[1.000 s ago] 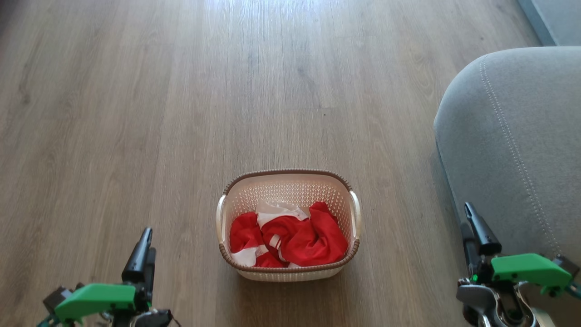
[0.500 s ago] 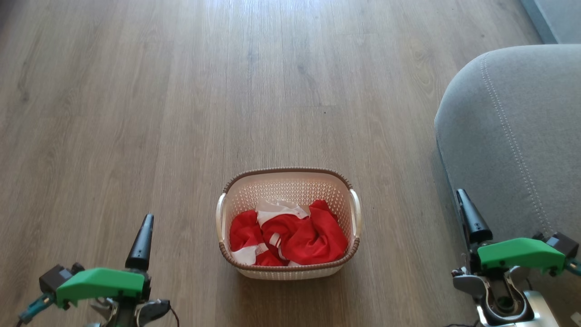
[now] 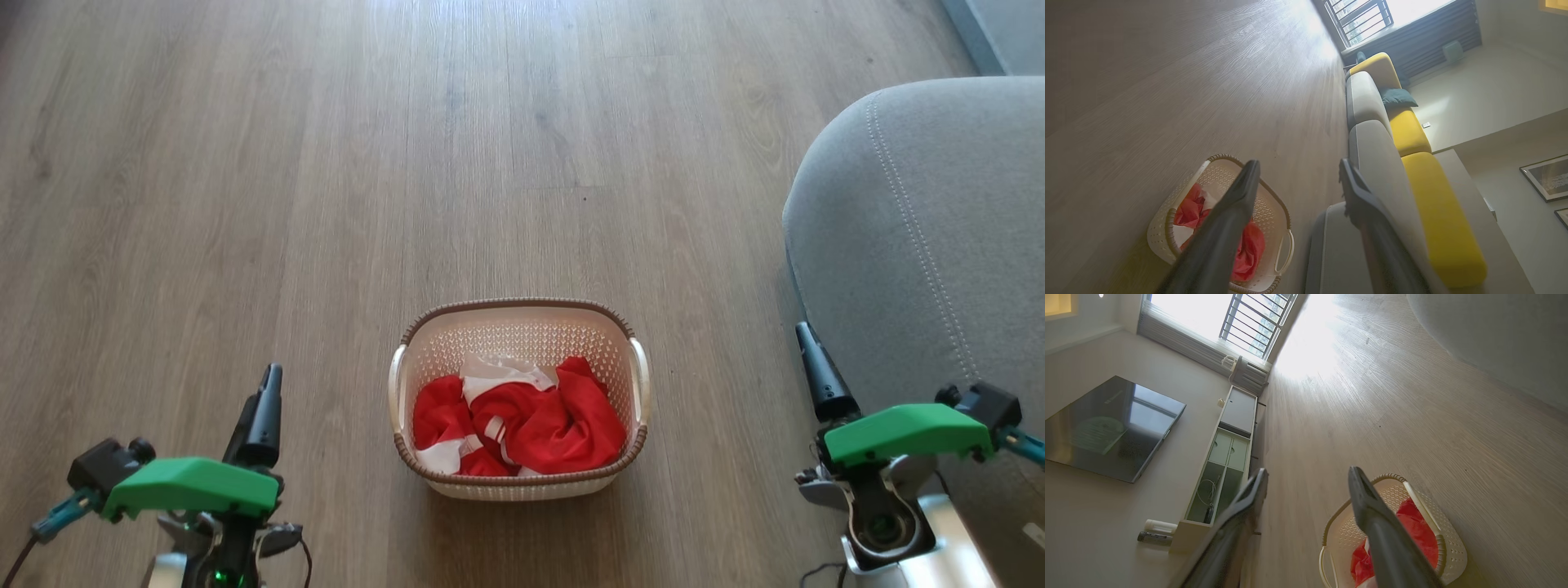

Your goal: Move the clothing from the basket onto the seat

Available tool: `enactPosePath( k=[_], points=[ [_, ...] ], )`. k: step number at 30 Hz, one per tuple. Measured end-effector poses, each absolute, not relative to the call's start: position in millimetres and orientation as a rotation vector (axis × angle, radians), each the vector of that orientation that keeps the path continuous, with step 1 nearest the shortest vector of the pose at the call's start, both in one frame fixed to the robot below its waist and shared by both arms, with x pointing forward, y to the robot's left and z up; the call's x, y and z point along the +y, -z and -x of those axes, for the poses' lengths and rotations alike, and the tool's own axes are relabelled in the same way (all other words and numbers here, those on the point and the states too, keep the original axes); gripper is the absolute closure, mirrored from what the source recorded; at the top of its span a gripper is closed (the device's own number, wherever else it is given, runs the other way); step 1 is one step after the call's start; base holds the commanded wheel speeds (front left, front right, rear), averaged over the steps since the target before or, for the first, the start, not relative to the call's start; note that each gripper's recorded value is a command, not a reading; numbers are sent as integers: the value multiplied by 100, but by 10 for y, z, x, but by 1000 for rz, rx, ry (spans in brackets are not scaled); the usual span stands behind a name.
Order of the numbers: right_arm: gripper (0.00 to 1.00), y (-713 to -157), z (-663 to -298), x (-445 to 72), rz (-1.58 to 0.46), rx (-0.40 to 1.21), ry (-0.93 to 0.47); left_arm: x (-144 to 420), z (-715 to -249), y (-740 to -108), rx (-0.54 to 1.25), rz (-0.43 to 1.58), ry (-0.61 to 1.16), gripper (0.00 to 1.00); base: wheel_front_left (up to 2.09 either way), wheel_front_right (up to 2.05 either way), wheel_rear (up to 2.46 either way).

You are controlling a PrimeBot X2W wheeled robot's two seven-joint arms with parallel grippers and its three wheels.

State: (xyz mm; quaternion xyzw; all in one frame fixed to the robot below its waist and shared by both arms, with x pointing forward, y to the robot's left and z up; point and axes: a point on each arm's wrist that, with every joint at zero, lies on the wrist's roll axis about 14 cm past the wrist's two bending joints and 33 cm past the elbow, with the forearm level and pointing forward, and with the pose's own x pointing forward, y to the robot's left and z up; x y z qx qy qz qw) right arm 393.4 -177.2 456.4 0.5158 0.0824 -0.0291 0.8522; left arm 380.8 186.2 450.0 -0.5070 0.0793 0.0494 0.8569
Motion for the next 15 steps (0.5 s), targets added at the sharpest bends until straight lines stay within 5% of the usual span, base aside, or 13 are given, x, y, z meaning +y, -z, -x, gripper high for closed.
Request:
enactPosePath(
  k=[15],
  points=[
    [0,-4639,-4048,-1698,-876,160,14,1795,-3917,-4610,149,821,-39,0,0,0,0]
  ],
)
